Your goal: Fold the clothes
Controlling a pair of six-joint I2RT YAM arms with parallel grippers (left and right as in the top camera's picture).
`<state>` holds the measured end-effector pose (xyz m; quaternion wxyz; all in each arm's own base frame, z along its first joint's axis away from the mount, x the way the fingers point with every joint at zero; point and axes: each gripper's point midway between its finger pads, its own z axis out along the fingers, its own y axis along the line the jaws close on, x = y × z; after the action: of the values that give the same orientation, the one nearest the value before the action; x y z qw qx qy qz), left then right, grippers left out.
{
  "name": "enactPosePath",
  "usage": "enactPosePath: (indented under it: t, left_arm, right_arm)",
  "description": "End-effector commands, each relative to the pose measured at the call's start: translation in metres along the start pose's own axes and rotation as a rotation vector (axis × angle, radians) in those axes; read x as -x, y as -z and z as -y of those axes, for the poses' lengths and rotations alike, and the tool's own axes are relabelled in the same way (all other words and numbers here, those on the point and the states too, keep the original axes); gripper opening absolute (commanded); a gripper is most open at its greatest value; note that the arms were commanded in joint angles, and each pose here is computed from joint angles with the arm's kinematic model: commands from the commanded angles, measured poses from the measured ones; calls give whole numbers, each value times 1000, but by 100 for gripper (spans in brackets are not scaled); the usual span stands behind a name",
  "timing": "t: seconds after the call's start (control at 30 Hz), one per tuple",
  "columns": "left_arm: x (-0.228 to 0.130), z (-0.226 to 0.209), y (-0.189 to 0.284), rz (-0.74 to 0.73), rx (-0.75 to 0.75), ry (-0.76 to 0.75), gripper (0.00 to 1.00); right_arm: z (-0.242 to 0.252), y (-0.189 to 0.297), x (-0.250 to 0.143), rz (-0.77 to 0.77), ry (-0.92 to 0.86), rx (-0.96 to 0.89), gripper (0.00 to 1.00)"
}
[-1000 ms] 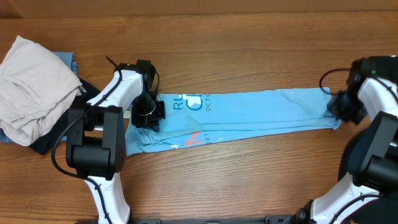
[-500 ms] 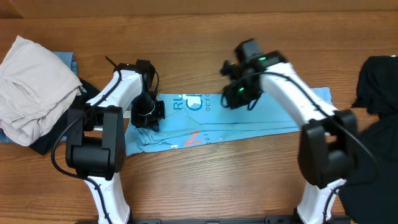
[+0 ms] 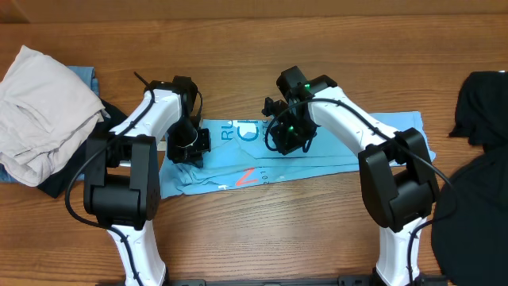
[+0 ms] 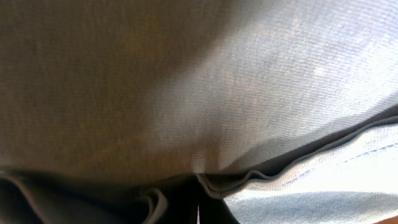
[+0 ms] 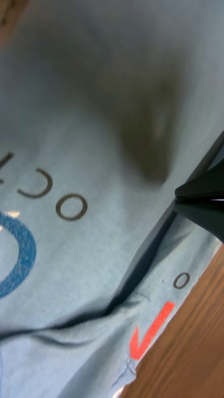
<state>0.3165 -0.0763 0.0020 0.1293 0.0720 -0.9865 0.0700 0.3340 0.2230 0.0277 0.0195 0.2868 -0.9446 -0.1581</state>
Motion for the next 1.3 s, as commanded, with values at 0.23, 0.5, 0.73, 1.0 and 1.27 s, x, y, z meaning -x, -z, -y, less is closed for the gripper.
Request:
enactPosePath:
  t: [0.23,0.5,0.73,1.0,1.27]
  left_arm:
    - [5,-16,-6,17,56,24,6]
    - [5,-16,-6,17,56,24,6]
    - [5,-15,-6,14,53,24,4]
    - [18,24,47,55,-101,-29,5]
    - [43,47,109,235,-172,-83,31]
  right_arm:
    - [-18,-7,9,28,63,10,4]
    - [-15,-22,-7,-18,160,-6,4]
    - [-47,-29,-35,-137,201,23,4]
    - [-53,-27,-35,-151,182,-21,4]
    - [-34,0,20,42,196,-103,4]
